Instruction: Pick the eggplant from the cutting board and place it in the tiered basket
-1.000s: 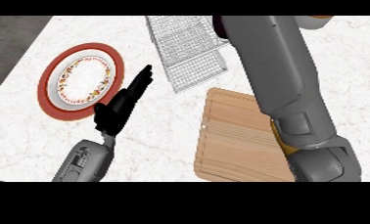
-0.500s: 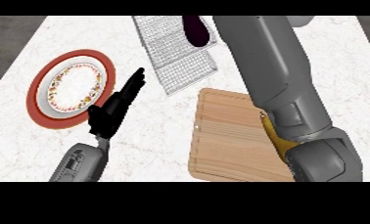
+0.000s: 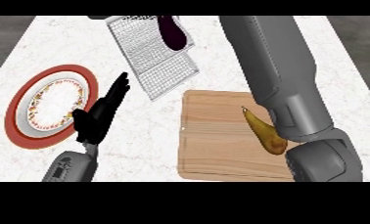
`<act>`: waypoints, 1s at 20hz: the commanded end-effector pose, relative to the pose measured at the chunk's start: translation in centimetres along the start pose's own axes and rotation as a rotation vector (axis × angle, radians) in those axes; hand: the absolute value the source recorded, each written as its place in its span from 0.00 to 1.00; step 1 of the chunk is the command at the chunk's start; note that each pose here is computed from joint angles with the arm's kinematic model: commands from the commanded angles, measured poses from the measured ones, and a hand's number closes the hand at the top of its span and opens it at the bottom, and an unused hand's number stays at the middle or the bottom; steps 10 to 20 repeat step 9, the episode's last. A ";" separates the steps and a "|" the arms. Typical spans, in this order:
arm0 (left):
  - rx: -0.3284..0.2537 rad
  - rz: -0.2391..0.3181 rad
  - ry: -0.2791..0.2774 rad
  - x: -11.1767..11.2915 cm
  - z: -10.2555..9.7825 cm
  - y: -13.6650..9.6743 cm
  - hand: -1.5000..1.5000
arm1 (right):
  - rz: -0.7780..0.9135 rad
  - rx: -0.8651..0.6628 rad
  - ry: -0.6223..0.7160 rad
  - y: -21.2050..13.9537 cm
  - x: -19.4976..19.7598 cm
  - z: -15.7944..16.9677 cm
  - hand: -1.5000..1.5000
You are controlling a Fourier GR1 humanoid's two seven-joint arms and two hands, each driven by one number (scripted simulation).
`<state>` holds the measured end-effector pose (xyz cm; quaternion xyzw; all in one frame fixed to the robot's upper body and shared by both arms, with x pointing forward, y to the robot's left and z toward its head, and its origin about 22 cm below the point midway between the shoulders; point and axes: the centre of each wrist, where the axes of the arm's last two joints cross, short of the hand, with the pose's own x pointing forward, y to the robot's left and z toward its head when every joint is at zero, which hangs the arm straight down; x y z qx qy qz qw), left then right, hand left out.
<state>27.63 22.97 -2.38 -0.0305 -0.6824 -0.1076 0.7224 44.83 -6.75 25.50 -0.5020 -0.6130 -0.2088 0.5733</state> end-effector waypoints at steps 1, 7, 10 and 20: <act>0.036 0.010 0.028 -1.2 1.0 0.6 0.50 | -0.198 -0.116 0.142 -1.7 2.0 -0.4 0.00; 0.059 0.020 0.050 -1.9 2.0 1.7 0.50 | -0.147 -0.123 0.137 -3.1 0.3 -1.2 0.00; 0.056 0.016 0.053 -2.3 2.3 1.6 0.50 | -0.119 -0.104 0.144 -3.2 -0.6 -1.0 0.00; 0.056 0.016 0.053 -2.3 2.3 1.6 0.50 | -0.119 -0.104 0.144 -3.2 -0.6 -1.0 0.00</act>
